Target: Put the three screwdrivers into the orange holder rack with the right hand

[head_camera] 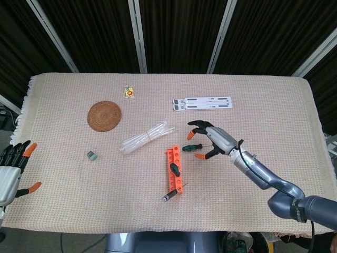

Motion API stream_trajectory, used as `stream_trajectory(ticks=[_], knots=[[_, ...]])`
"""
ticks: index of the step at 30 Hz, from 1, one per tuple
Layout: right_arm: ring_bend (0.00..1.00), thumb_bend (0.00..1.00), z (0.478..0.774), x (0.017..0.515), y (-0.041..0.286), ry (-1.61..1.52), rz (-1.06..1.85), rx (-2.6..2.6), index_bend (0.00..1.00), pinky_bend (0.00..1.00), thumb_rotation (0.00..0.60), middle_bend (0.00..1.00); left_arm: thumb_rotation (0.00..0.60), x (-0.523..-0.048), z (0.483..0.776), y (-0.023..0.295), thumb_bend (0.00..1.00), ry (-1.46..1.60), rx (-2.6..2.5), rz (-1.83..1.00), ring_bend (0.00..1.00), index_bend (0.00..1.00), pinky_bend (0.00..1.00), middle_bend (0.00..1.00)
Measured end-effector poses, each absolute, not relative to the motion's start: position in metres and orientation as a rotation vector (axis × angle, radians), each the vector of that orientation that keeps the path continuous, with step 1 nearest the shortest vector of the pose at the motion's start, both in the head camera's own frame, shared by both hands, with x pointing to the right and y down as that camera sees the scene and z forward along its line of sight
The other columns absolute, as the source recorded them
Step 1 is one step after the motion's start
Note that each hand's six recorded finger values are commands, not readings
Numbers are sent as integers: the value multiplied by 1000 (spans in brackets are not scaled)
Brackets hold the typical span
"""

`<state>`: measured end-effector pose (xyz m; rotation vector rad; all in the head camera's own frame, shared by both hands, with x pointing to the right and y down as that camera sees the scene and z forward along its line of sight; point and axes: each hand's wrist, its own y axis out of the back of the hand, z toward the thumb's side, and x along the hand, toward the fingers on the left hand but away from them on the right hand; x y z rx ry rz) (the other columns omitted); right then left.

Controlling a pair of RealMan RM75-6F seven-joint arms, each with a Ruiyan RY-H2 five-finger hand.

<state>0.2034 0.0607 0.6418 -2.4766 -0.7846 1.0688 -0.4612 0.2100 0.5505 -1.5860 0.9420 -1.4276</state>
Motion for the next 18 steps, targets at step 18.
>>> stream_trajectory(ticks=[18], knots=[[0,206,695,163,40,-338,1167,-1835,315,0,600,38,600,-468,555,214,60,938,-1582,-1467,0,0,0,0]])
